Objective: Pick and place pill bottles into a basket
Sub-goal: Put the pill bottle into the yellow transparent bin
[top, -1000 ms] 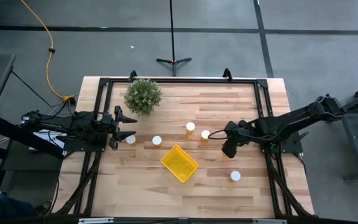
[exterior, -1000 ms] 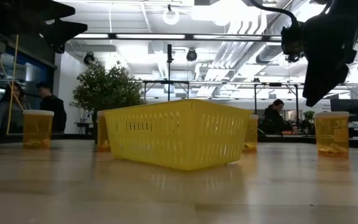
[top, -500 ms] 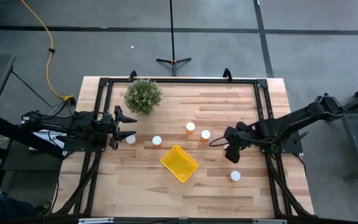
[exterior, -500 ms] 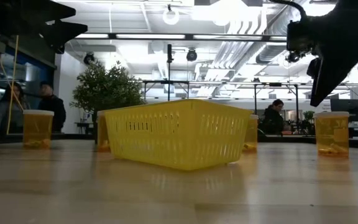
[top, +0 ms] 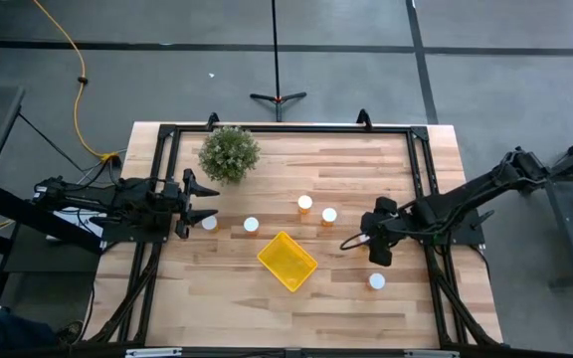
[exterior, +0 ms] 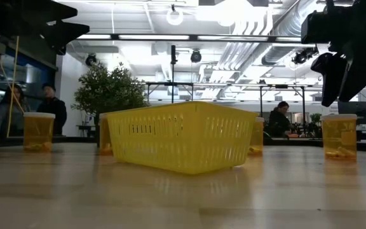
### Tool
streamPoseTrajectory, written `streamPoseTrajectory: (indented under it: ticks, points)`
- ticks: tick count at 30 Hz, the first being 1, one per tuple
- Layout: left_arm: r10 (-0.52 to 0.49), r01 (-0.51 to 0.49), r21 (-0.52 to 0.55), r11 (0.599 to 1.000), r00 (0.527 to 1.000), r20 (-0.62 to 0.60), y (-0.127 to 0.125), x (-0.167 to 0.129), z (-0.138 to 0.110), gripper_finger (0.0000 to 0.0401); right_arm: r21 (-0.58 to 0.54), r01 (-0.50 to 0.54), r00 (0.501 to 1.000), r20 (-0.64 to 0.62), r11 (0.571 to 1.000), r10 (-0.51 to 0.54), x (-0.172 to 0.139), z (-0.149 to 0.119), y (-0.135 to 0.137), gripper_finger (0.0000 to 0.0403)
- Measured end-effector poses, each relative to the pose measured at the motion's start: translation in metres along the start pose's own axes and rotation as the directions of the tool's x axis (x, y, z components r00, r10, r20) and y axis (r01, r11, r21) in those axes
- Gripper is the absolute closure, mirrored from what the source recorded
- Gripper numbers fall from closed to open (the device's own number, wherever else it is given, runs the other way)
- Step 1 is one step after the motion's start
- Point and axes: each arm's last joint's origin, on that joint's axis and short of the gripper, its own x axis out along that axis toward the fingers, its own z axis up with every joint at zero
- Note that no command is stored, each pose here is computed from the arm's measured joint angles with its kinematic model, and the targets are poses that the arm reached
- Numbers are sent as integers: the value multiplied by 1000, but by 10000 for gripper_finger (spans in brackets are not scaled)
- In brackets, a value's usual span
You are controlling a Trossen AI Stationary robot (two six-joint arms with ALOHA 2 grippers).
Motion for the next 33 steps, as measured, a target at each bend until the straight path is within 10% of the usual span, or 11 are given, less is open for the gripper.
streamPoseTrajectory:
  ticks: [33]
  points:
    - [0,0,0,1000,1000,0,0,0,0,125,-104,52,985,-156,993,-68,40,0,10,143]
